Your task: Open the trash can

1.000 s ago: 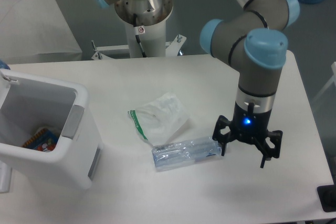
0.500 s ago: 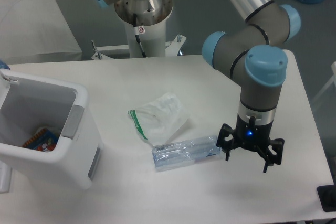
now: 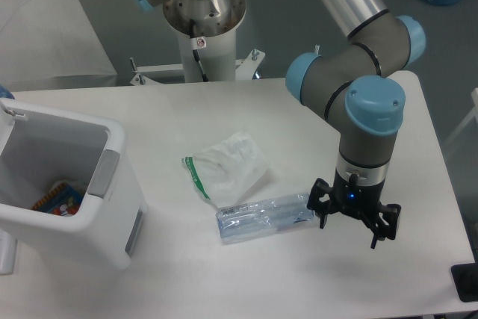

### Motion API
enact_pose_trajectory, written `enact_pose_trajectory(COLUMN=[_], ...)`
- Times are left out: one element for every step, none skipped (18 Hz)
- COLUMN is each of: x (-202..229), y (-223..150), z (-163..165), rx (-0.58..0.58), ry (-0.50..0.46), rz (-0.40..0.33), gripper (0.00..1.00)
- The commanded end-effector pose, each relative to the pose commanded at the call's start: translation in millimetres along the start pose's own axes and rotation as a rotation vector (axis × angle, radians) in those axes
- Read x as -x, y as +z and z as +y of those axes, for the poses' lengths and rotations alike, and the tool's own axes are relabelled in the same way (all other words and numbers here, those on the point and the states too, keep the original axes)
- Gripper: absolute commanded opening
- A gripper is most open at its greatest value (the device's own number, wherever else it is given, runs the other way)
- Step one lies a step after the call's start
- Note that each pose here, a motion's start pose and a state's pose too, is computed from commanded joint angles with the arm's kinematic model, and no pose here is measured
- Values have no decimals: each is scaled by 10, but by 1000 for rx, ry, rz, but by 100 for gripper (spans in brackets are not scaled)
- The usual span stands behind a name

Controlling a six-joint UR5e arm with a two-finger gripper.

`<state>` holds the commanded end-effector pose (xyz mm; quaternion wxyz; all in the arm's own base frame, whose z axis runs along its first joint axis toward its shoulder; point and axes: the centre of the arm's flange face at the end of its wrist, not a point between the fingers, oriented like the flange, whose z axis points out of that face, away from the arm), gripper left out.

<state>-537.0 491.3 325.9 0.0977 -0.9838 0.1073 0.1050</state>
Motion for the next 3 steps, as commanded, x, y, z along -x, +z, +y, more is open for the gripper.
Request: enact_pose_trajectory(x=[1,-6,-8], y=[39,68,84], z=[24,47,54], rx=[21,38,43], ry=[35,62,76], rz=[-1,-1,-1], gripper=[100,100,100])
